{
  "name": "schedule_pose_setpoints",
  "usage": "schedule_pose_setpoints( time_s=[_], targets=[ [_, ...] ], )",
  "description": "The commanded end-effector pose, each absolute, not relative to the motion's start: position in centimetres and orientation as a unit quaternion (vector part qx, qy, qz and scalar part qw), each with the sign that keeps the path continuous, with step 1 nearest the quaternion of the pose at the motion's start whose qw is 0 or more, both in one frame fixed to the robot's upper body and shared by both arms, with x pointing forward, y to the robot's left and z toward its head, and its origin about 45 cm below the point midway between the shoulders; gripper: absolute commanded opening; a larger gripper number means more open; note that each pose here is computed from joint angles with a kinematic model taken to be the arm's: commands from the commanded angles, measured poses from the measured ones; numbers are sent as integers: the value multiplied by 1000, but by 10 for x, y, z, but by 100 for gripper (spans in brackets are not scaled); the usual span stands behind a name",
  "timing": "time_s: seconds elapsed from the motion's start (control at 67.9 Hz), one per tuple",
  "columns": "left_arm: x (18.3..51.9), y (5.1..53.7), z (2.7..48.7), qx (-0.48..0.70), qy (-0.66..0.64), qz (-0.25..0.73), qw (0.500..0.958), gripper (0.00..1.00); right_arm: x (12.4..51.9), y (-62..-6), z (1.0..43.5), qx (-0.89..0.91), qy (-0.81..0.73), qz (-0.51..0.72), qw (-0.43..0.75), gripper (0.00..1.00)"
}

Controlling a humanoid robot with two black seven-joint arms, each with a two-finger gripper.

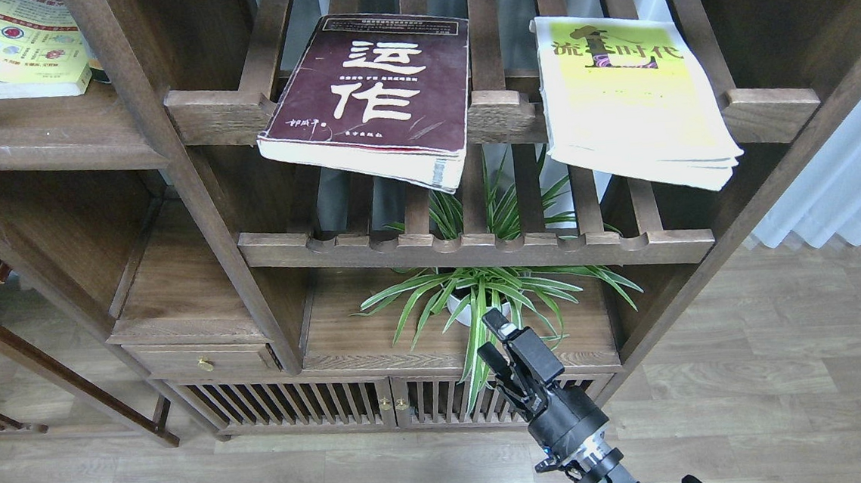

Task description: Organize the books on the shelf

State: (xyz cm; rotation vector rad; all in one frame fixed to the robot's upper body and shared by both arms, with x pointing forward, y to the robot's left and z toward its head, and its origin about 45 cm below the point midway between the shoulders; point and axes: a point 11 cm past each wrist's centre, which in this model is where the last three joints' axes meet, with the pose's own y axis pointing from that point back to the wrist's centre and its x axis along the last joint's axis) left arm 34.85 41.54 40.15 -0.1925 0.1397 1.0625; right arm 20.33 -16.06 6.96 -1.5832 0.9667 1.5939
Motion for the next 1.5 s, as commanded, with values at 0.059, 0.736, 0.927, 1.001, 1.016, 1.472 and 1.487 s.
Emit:
schedule_pose_setpoints(
  time_s=[0.059,0.736,0.927,1.001,1.016,1.472,1.487],
  targets=[
    [327,418,365,-92,106,513,847,77,203,-163,77,-608,370,608,353,99],
    [285,414,265,-108,234,533,806,81,221,-183,143,-630,342,544,437,99],
    [274,419,247,-100,257,543,793,82,223,-188,169,-641,326,520,460,98],
    [271,418,241,-103,264,543,790,82,225,-192,172,-643,327,513,465,97],
    [270,417,241,-103,265,543,790,82,225,-193,173,-643,328,512,466,97],
    [265,421,235,-98,271,549,785,83,241,-220,205,-659,330,456,499,96],
    [265,421,235,-98,271,549,785,83,241,-221,206,-659,330,455,499,96]
  ],
)
